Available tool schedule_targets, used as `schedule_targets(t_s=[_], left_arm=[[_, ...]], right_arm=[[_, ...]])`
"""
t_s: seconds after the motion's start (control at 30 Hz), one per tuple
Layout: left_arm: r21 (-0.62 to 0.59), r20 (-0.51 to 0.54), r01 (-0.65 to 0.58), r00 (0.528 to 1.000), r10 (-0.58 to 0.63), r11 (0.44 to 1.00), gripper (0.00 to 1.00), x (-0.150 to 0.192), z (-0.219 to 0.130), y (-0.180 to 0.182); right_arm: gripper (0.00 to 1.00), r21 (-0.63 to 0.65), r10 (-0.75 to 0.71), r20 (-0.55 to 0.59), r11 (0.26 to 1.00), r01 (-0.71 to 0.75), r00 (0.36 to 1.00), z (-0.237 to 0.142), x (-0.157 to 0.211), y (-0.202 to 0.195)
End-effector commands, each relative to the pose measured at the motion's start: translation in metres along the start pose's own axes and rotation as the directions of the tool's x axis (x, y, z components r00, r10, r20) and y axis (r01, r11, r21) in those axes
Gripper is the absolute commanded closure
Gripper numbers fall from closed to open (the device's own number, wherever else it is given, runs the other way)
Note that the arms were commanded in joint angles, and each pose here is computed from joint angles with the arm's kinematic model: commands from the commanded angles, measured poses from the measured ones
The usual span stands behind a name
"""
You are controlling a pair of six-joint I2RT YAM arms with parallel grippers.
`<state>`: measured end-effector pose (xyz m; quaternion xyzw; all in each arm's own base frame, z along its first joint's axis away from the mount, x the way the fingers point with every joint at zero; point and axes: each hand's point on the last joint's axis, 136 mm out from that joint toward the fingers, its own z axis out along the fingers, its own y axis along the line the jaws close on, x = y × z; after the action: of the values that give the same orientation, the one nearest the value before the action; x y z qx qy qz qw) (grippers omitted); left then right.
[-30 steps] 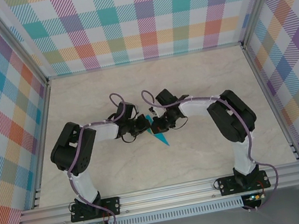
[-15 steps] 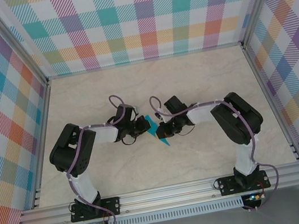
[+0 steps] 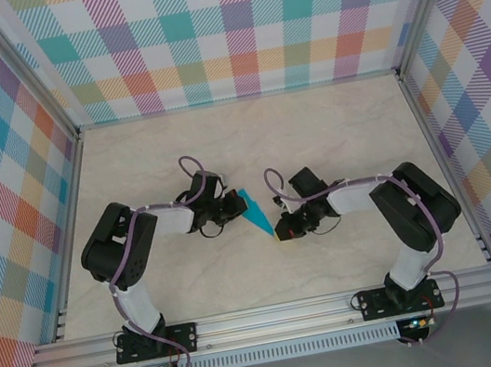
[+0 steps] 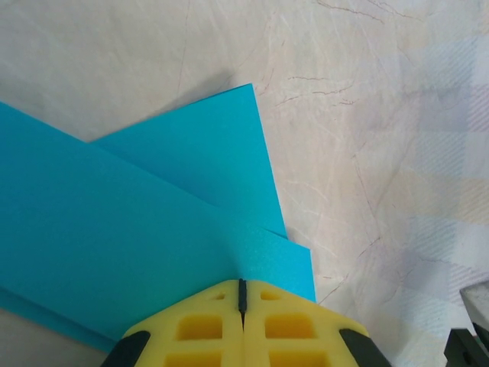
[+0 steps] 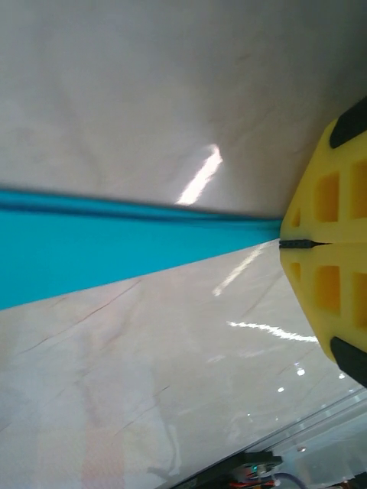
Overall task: Fold a paper plane with a square sheet of paper (pick it up from the middle)
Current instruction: Fold the wing for the fifth time at the center of the table.
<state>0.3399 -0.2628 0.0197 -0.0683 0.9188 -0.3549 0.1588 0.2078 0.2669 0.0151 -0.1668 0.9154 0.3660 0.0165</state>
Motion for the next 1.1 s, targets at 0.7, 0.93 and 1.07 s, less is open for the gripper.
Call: schedule_targets(t_s=[0.7,0.93,1.07], left_arm=[[0.027,-0.001,-0.068,0.998,0.068,0.997,0.95,-0.010,-0.009,-0.019],[0.148,0.008,-0.149,0.989,0.149,0.978,0.92,-0.001,-0.007,-0.039],[0.114,-0.011,-0.152,0.988,0.154,0.982,0.91,0.010,0.003,-0.023]], right_arm=[[1.00,0.049,0.027,0.002,0.998,-0.027,1.000,0.025,-0.070,0.006],[1.00,0.100,0.063,-0.026,0.993,-0.060,0.998,0.030,-0.061,-0.009],[1.00,0.110,0.072,-0.037,0.992,-0.068,0.997,0.032,-0.059,-0.012]])
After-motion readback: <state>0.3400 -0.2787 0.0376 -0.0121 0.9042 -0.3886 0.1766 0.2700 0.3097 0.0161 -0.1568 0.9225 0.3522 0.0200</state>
